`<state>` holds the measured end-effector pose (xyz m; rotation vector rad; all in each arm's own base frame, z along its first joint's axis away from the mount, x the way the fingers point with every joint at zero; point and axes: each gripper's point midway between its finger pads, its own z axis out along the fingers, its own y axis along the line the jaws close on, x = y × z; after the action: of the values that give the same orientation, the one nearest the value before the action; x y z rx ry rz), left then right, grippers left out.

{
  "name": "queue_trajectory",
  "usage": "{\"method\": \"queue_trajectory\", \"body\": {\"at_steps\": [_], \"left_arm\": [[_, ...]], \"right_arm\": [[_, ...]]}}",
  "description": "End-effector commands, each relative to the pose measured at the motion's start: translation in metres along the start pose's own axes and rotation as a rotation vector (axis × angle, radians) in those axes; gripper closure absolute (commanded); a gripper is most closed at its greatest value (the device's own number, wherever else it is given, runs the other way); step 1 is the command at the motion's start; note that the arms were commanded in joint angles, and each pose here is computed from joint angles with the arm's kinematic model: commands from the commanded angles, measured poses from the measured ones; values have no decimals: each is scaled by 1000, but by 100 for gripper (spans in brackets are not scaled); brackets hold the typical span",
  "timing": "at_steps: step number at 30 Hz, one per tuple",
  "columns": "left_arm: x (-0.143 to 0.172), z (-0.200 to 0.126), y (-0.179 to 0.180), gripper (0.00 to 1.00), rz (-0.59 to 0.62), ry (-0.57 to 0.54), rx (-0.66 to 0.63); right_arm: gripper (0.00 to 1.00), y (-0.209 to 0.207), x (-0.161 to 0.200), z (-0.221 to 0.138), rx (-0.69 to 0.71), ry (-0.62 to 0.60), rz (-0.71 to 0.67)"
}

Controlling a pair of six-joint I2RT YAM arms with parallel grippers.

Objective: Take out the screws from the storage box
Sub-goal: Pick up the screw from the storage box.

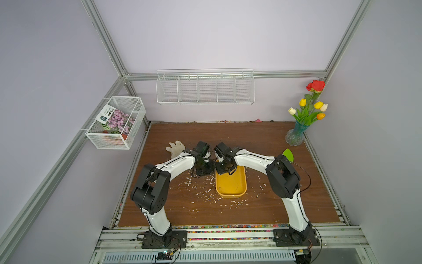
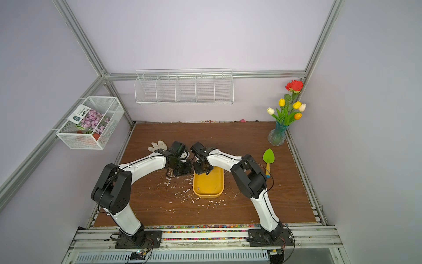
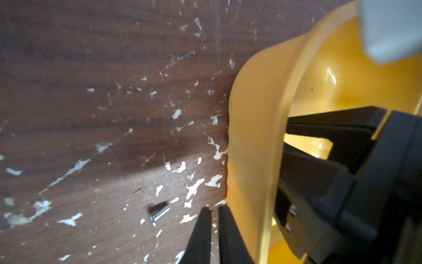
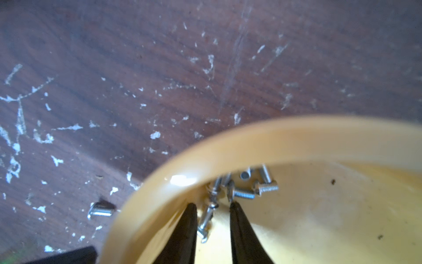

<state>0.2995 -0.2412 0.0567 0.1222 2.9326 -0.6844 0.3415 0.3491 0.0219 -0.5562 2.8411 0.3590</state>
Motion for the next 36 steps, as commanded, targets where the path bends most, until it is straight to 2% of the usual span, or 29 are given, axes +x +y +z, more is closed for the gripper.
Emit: {"method": "queue_trajectory", "body": {"at_steps": [1,8,20,23,32,36], "left_arm": [[1,-4,-1,86,6,-12,13],[3,-2,1,86,1,-8,14],[5,1,3,86,1,-3,13],[5,1,3,86,2,-4,12],[5,-3,6,86,-5,-17,5],[5,-8,9,86,-13,-34,3]], "right_arm": [[69,-9,21,20,48,78,1],[70,-31,37,24,157,141,-35],[73,-44,47,30,222,192,-60],[78,-44,51,35,209,198,-57],[82,-47,65,48,208,258,-68],[93,-57,78,53,229,296,-62]]}}
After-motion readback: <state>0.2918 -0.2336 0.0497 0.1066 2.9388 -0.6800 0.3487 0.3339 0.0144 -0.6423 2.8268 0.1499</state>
